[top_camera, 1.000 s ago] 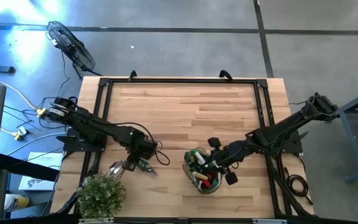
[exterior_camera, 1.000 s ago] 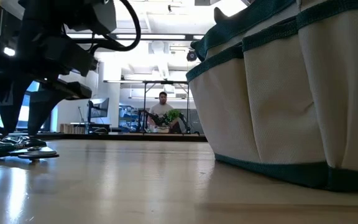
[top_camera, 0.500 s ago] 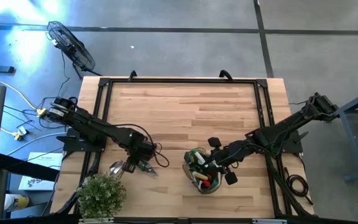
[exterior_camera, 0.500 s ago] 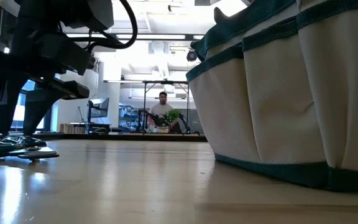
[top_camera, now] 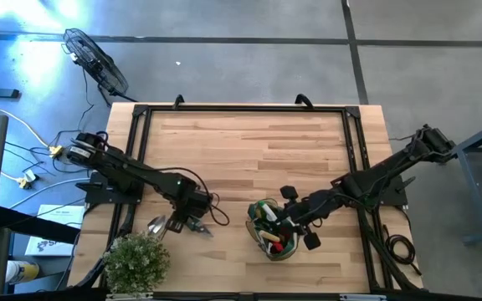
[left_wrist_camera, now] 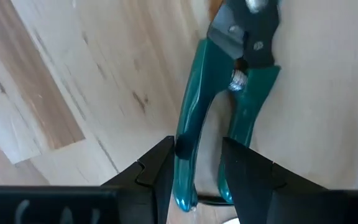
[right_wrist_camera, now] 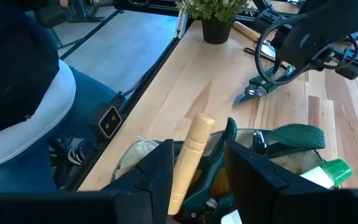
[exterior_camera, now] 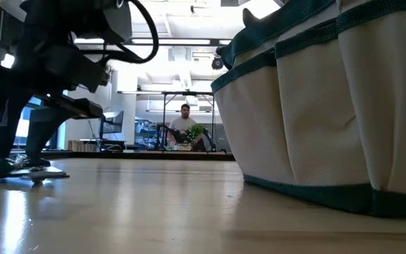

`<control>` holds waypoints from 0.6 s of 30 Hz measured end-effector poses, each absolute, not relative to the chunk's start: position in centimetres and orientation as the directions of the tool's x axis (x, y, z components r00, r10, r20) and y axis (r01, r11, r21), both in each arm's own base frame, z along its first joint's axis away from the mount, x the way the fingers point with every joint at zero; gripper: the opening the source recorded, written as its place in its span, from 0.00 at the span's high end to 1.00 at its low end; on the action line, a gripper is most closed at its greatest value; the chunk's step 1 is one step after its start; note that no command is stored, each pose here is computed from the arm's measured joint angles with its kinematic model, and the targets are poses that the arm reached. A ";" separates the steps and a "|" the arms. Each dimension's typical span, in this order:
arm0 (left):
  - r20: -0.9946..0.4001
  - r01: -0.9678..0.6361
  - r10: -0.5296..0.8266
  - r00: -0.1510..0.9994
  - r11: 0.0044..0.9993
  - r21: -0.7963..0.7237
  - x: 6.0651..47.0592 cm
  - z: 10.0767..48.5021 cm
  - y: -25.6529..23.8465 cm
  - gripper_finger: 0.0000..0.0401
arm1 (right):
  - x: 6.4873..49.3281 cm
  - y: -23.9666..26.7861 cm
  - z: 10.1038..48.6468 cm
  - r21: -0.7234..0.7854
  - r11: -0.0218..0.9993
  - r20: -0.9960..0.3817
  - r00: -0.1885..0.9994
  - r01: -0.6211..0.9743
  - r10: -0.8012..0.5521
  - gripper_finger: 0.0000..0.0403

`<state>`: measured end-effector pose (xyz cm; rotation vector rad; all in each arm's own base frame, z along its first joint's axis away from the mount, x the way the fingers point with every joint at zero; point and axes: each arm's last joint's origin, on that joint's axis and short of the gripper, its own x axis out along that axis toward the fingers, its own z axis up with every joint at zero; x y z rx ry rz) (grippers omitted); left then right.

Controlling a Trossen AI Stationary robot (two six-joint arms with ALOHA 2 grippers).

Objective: Pick & Place Garden tools in Gardening bag
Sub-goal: Put the green shear scissors into the green gardening bag

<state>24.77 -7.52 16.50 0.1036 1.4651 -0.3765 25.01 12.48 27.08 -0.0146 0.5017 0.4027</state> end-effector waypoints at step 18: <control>-0.967 0.320 -0.245 0.071 0.924 -0.211 24.6 15.3 -7.6 0.68 | 25.1 12.5 27.2 0.101 0.922 -0.455 0.807 -0.373 0.376 0.67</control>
